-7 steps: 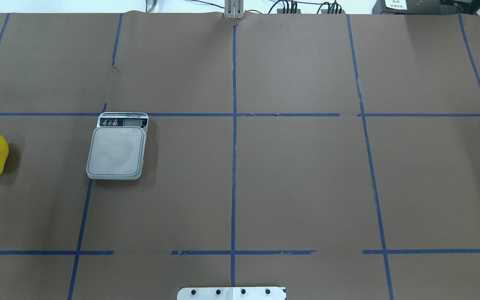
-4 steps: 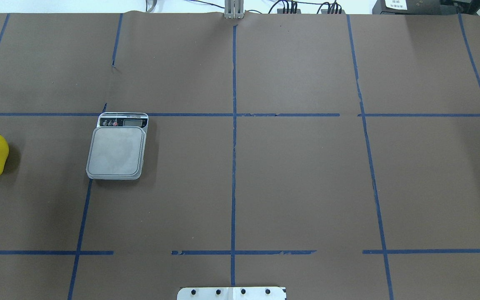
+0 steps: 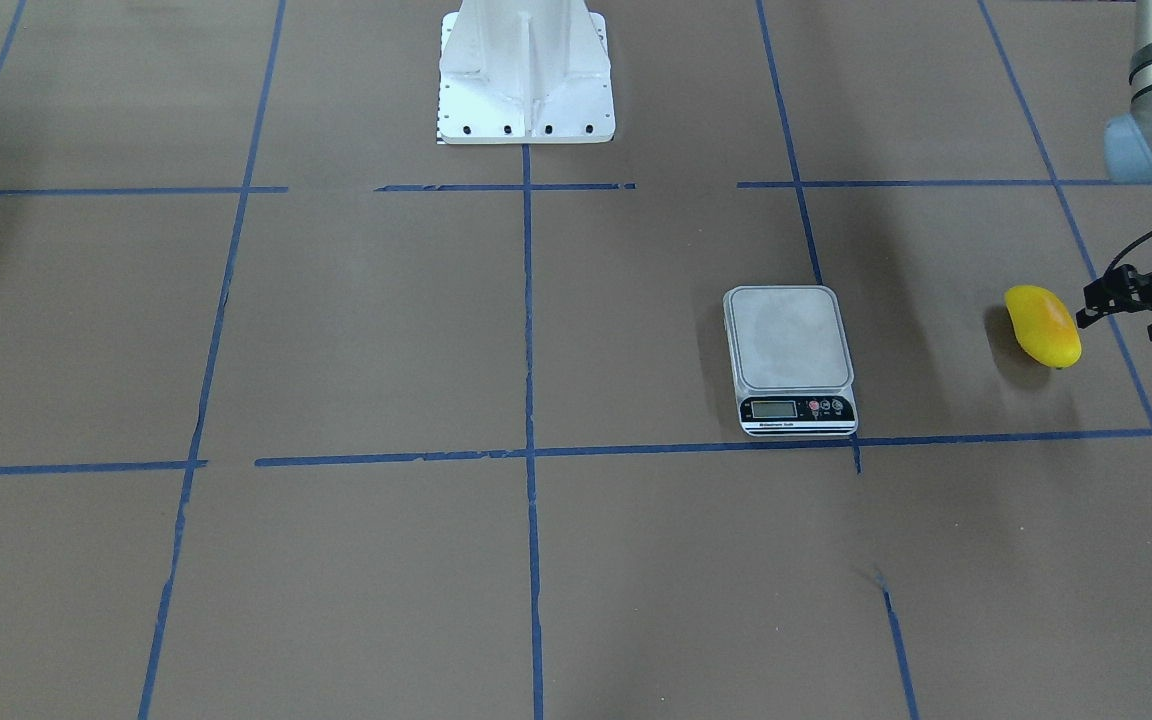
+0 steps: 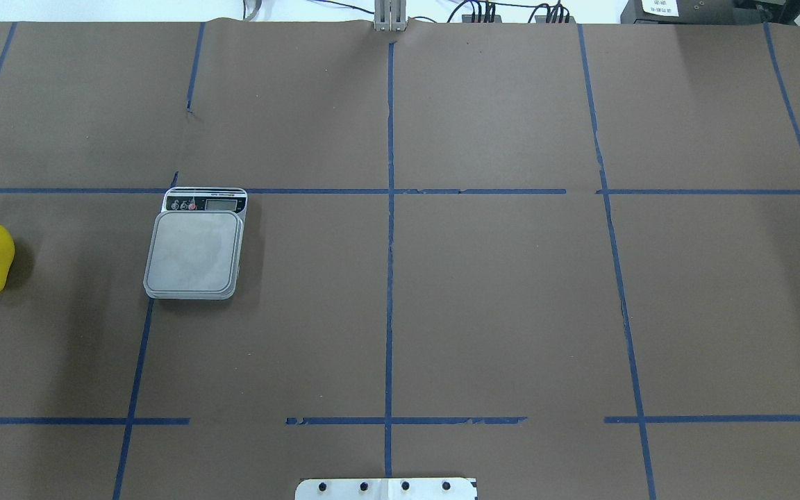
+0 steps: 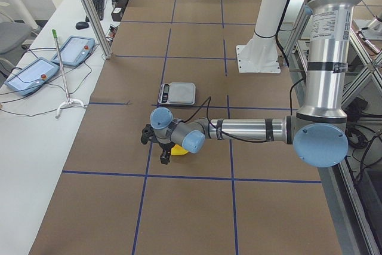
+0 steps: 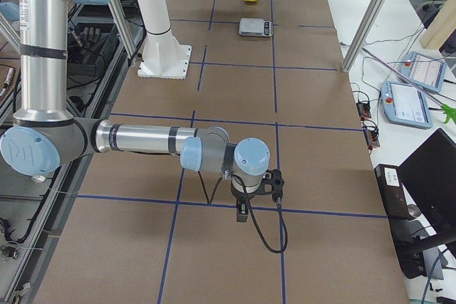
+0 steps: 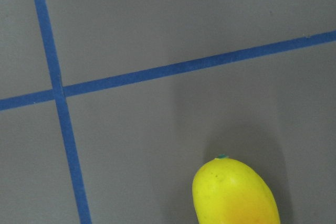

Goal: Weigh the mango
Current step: 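Lower the left gripper onto the yellow mango and grasp it, then carry the mango with the left gripper over the silver scale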

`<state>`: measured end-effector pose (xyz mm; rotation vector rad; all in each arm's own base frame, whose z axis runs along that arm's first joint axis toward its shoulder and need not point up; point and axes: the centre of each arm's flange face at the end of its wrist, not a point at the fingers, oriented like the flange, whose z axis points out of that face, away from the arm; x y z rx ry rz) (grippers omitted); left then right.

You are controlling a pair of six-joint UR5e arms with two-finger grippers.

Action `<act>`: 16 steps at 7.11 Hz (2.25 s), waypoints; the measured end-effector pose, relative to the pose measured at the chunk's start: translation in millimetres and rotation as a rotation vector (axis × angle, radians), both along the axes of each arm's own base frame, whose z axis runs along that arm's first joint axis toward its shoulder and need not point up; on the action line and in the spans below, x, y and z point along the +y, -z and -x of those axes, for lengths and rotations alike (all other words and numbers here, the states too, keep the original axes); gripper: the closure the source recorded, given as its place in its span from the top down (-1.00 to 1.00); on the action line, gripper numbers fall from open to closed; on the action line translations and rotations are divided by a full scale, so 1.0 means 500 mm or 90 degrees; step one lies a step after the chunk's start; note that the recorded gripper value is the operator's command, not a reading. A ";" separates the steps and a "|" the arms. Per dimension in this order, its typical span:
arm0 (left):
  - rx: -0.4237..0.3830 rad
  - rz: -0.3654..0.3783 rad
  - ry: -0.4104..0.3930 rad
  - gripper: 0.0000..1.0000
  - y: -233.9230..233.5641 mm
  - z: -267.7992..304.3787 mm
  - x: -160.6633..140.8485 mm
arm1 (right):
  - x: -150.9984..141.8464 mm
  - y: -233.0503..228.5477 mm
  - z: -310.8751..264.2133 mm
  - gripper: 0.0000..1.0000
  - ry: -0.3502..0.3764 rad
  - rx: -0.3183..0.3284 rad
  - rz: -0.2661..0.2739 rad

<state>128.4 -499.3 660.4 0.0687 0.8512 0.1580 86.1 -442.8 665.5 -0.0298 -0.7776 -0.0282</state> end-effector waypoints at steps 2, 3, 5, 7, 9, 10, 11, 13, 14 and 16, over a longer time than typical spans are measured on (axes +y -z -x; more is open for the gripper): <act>0.045 0.051 0.000 1.00 0.008 -0.027 0.014 | 0.000 0.000 0.000 1.00 0.000 0.000 0.000; 0.055 0.078 0.004 1.00 0.008 -0.039 0.019 | 0.000 0.000 0.000 1.00 0.000 0.000 0.000; 0.048 0.113 0.004 0.43 -0.016 -0.066 0.028 | 0.000 0.000 0.000 1.00 0.000 0.000 0.000; 0.036 0.140 0.022 -0.77 -0.015 -0.089 0.022 | -0.001 0.001 0.000 1.00 0.000 0.000 0.000; 0.051 0.163 0.049 -1.00 0.059 -0.132 0.010 | -0.001 0.000 0.000 1.00 0.000 0.000 0.000; 0.071 0.144 0.053 -1.00 0.130 -0.142 0.008 | -0.001 0.000 0.000 1.00 0.000 0.000 0.000; 0.095 0.115 0.049 -1.00 0.218 -0.152 0.017 | -0.001 0.001 0.000 1.00 0.000 0.000 -0.001; 0.126 0.108 0.018 -1.00 0.362 -0.263 0.048 | -0.001 0.001 0.000 1.00 0.000 0.000 -0.001; 0.138 0.121 0.013 -1.00 0.438 -0.354 0.058 | -0.001 0.001 0.000 1.00 0.000 0.000 -0.001; 0.140 0.119 0.003 -1.00 0.520 -0.488 0.080 | -0.001 0.001 0.000 1.00 0.000 0.000 -0.001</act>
